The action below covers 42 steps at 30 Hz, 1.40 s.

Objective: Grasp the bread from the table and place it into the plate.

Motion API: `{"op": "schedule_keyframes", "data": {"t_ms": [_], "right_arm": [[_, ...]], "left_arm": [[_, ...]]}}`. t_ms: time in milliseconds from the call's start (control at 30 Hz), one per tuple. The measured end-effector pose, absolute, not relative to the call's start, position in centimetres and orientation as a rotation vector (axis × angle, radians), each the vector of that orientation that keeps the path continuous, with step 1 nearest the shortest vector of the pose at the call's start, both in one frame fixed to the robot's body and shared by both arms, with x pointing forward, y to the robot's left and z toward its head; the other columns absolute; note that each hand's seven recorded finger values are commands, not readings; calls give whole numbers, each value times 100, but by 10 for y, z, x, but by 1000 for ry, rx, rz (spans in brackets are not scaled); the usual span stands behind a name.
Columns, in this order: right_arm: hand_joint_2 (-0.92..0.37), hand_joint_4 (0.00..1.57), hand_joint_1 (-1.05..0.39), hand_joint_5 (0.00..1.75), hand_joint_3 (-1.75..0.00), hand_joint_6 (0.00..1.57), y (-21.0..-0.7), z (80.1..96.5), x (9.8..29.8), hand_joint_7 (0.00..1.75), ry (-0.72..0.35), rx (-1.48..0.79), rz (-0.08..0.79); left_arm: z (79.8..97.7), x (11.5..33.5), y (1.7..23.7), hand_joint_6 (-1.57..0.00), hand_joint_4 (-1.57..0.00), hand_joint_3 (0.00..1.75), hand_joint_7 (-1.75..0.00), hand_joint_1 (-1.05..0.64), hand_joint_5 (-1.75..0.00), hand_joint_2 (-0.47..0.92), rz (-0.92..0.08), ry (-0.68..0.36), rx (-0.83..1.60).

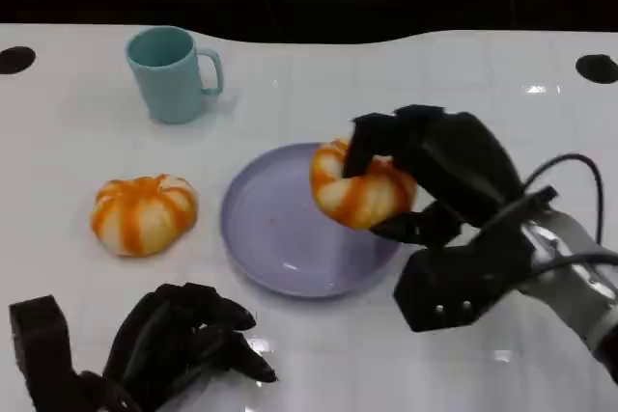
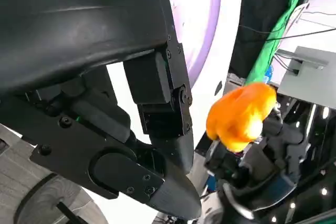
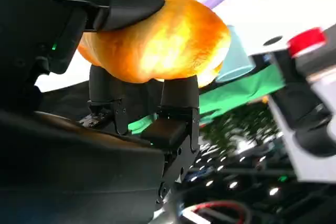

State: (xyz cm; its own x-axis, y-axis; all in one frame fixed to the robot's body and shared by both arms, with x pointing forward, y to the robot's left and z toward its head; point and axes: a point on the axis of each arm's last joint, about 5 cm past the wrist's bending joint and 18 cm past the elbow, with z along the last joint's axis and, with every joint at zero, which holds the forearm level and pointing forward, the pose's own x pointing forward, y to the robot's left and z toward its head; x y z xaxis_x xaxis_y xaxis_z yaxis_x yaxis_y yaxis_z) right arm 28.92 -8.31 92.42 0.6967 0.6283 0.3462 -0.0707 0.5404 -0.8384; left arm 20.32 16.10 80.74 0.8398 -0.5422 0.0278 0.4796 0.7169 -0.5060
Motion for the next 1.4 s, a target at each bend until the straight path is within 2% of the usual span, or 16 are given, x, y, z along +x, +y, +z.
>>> {"op": "schedule_keyframes", "data": {"t_ms": [167, 300, 433, 467, 500, 533, 633, 667, 733, 767, 867, 967, 1067, 1200, 1400], "right_arm": [[-34, 95, -14, 175, -127, 75, -64, 919, 291, 174, -667, -908, 544], [-38, 93, -14, 175, -124, 75, -52, 916, 292, 170, -647, -926, 589], [-45, 87, -15, 172, -115, 82, -45, 915, 294, 138, -633, -936, 610], [-46, 83, -17, 163, -108, 83, -43, 916, 294, 120, -630, -936, 613], [-47, 82, -18, 159, -105, 83, -43, 916, 294, 112, -625, -934, 616], [-53, 76, -23, 149, -92, 78, -42, 915, 294, 97, -618, -934, 621], [-62, 67, -29, 132, -73, 70, -43, 914, 294, 72, -596, -944, 639], [-65, 62, -32, 124, -68, 66, -43, 914, 294, 65, -591, -947, 644], [-84, 53, -44, 90, -35, 56, -43, 914, 295, 42, -587, -952, 650], [-89, 45, -53, 78, -29, 49, -44, 914, 295, 32, -585, -957, 654], [-92, 26, -69, 61, -32, 33, -49, 918, 297, 19, -587, -997, 664], [-92, 15, -78, 52, -38, 23, -53, 924, 297, 10, -593, -1042, 658], [-92, 13, -83, 49, -42, 18, -57, 926, 295, 6, -578, -1073, 664], [-92, 14, -87, 49, -45, 19, -60, 927, 289, 6, -571, -1086, 669], [-92, 15, -86, 49, -46, 21, -68, 929, 282, 6, -590, -1092, 671]], "left_arm": [[807, 203, 162, -157, -157, 0, -7, -101, -32, 78, -565, 126, -524], [807, 203, 161, -157, -157, 1, -6, -101, -31, 79, -567, 124, -520], [807, 203, 161, -157, -157, 1, -7, -102, -31, 79, -569, 120, -516], [807, 203, 161, -157, -157, 0, -6, -102, -31, 79, -569, 120, -515], [807, 203, 161, -157, -157, 0, -6, -101, -31, 79, -569, 120, -515], [807, 203, 161, -157, -157, 0, -6, -102, -31, 79, -569, 120, -515], [807, 203, 161, -157, -157, 0, -7, -102, -32, 79, -569, 120, -515], [807, 203, 161, -157, -157, 0, -7, -102, -31, 79, -570, 121, -515], [807, 203, 161, -157, -157, 0, -6, -101, -31, 79, -570, 121, -515], [807, 203, 161, -157, -157, 0, -6, -101, -31, 79, -570, 121, -515], [807, 203, 161, -157, -157, 0, -6, -101, -31, 78, -570, 121, -516], [807, 202, 161, -157, -157, 0, -7, -102, -32, 79, -570, 122, -516], [807, 202, 161, -157, -157, 0, -8, -102, -32, 79, -571, 121, -515], [808, 202, 161, -157, -157, 0, -8, -102, -32, 79, -571, 118, -514], [809, 201, 161, -157, -157, 0, -8, -103, -33, 79, -574, 112, -510]]}}
